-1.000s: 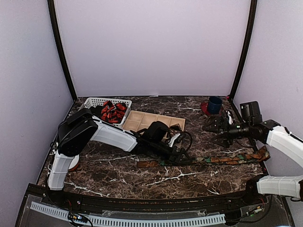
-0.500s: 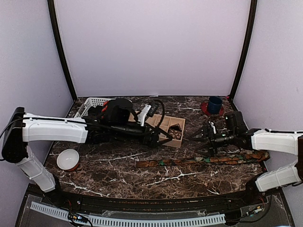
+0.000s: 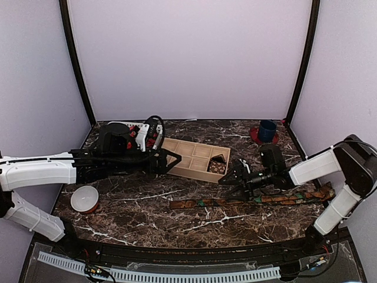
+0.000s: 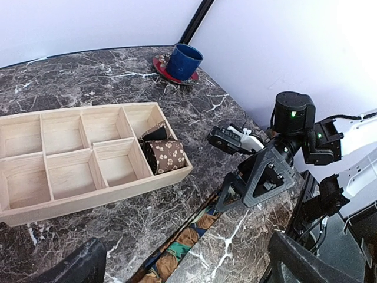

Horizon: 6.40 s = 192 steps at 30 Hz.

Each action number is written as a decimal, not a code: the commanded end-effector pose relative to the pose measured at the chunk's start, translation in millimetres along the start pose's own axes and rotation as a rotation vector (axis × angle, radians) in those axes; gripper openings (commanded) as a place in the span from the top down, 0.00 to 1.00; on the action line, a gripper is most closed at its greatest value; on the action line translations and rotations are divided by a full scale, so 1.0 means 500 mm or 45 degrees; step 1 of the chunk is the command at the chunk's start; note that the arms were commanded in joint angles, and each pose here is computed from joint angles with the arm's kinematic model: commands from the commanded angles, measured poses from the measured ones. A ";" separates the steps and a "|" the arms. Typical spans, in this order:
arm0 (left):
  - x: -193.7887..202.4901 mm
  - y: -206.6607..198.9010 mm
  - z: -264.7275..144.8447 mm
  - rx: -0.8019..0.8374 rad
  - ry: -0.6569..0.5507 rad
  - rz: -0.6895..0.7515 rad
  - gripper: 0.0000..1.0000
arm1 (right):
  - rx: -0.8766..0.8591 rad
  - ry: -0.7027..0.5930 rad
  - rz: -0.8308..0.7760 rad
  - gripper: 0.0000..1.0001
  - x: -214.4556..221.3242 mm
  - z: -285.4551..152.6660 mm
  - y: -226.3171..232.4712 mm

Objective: Roll the ties
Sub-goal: Smooth out the tie at the center of the board, then move the tie to the center of the board, then move to tie at the center of the board, then pick up the tie from the center of the board.

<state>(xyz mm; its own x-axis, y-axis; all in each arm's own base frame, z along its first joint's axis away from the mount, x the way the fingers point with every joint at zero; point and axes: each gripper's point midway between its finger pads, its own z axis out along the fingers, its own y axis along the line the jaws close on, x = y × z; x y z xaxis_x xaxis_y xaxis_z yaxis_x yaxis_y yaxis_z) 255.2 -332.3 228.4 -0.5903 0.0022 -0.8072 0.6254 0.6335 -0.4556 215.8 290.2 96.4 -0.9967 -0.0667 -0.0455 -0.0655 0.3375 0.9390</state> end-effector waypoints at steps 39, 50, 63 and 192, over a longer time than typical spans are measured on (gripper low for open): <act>0.371 0.038 0.150 0.369 0.686 0.954 0.13 | 0.057 -0.039 -0.144 0.01 0.003 -0.059 0.120; 0.375 0.047 0.211 0.374 0.646 0.998 0.20 | 0.054 -0.042 -0.149 0.01 0.016 -0.074 0.140; 0.448 0.051 0.095 0.451 0.832 0.851 0.61 | 0.075 -0.025 -0.111 0.01 0.032 -0.074 0.118; 0.421 0.068 0.027 0.396 0.502 0.925 0.27 | 0.122 0.275 -0.284 0.37 0.052 0.176 0.168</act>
<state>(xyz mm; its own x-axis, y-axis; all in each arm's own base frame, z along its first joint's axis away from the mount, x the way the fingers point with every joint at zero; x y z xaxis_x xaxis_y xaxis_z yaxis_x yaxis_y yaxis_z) 156.8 -318.9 32.1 -0.1073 0.6463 -0.7555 0.9901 0.1384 -0.0222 183.1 396.7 130.4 -0.9201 -0.3503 -0.1755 -0.3192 0.4102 0.8543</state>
